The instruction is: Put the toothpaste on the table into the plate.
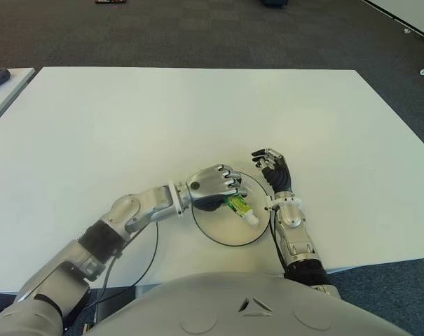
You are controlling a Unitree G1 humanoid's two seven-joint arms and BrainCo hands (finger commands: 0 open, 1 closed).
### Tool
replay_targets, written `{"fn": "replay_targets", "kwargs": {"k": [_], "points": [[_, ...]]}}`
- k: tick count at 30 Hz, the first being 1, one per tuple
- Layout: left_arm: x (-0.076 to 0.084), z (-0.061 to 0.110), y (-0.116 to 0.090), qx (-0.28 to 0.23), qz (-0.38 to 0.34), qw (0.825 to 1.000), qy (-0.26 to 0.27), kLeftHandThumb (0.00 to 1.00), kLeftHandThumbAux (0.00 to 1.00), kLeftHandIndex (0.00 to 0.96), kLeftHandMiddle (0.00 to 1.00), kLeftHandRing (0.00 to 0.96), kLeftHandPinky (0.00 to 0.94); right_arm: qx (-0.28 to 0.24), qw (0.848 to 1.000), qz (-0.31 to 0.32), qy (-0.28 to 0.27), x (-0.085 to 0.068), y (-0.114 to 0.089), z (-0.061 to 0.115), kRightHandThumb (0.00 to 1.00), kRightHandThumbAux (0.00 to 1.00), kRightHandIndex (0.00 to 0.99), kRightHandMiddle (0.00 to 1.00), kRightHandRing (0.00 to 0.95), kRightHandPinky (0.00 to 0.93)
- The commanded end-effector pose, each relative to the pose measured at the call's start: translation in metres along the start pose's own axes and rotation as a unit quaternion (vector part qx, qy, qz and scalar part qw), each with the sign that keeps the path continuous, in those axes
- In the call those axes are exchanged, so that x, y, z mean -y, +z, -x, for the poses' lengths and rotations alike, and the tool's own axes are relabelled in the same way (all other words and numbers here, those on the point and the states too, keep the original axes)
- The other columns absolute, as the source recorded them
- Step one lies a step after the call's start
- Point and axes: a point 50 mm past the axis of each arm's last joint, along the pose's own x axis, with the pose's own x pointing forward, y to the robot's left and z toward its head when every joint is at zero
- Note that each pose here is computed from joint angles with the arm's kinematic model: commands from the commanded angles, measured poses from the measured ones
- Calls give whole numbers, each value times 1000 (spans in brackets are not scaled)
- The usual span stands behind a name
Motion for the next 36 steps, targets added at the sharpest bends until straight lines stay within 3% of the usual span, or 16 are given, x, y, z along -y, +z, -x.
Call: {"fn": "replay_targets", "kwargs": {"k": [1, 3, 8, 25, 36], "points": [[2, 0, -5, -9, 1, 1000, -16, 178, 804, 29, 83, 97, 92, -11, 1000, -5, 1, 0, -4, 0, 707, 732, 416, 410, 405, 420], [1, 0, -5, -12, 1, 1000, -17, 172, 797, 11, 44, 57, 37, -12, 1000, -5, 2, 0, -3, 0, 707, 732, 415, 410, 405, 422], [1, 0, -5, -18, 1, 1000, -17, 169, 763, 1, 7, 9, 6, -17, 1000, -5, 4, 0, -4, 0, 707, 732, 414, 406, 403, 418], [-5, 1, -7, -14, -5, 1000, -16, 155, 517, 0, 0, 0, 0, -17, 1000, -18, 9, 0, -5, 0, 705, 733, 413, 393, 386, 399], [-10, 2, -8, -8, -20, 1000, -12, 152, 432, 0, 0, 0, 0, -14, 1000, -16, 8, 0, -5, 1, 706, 734, 413, 394, 386, 404]]}}
